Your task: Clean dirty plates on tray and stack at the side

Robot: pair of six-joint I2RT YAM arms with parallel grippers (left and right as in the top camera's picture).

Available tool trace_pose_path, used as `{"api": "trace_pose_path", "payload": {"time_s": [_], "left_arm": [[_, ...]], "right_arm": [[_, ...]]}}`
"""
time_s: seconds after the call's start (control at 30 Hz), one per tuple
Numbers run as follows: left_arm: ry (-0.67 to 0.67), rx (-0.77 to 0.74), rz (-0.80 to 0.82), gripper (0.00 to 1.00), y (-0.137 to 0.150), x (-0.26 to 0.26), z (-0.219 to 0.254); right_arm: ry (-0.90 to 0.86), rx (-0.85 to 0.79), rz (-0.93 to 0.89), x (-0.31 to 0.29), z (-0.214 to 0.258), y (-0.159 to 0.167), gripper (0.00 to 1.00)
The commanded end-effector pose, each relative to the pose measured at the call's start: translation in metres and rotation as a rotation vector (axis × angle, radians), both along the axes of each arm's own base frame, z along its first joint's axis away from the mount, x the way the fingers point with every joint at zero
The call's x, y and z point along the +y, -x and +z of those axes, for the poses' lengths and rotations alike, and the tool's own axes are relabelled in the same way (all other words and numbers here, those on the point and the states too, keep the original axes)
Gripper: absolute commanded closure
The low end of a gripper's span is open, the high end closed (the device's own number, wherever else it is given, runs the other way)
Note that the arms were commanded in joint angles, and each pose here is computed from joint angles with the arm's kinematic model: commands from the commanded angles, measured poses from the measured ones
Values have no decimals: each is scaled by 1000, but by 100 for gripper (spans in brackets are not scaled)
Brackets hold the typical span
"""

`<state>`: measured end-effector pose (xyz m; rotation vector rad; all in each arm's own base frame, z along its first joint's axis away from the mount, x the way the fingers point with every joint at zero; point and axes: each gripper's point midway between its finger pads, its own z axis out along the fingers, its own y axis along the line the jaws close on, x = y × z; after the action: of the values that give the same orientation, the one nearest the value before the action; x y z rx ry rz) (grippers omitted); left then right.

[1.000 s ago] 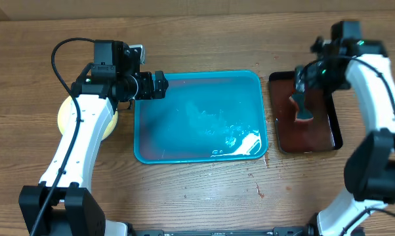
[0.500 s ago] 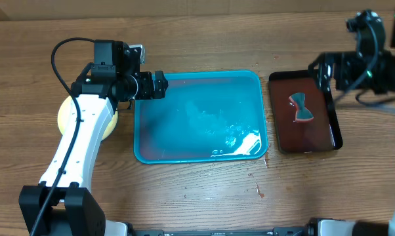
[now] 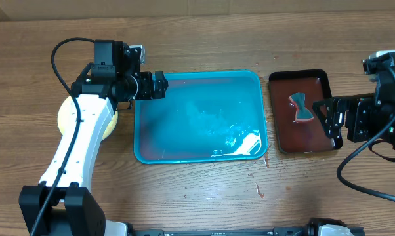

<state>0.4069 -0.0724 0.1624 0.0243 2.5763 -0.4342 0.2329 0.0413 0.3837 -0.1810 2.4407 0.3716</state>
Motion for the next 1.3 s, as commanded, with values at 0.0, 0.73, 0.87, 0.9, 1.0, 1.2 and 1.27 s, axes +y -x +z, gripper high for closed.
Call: {"api": "trace_pose_path", "payload": {"time_s": [0.0, 0.73, 0.87, 0.9, 1.0, 1.2, 1.27], "left_arm": [[-8, -11, -10, 0, -2, -1, 3], [-8, -11, -10, 1, -2, -1, 3], [-8, -11, -11, 0, -2, -1, 3], [-8, -11, -11, 0, -2, -1, 3], [-8, -11, -11, 0, -2, -1, 3], [-8, -11, -10, 0, -2, -1, 3], [-8, -11, -11, 0, -2, -1, 3]], "right_arm": [[8, -19, -1, 0, 5, 0, 0], [10, -585, 16, 19, -16, -21, 0], [-38, -706, -38, 15, -48, -19, 0], [-42, -743, -38, 15, -57, -17, 0], [-85, -809, -98, 9, -83, -13, 0], [-146, -910, -170, 1, -128, -8, 0], [-149, -936, -173, 1, -138, -7, 0]]}}
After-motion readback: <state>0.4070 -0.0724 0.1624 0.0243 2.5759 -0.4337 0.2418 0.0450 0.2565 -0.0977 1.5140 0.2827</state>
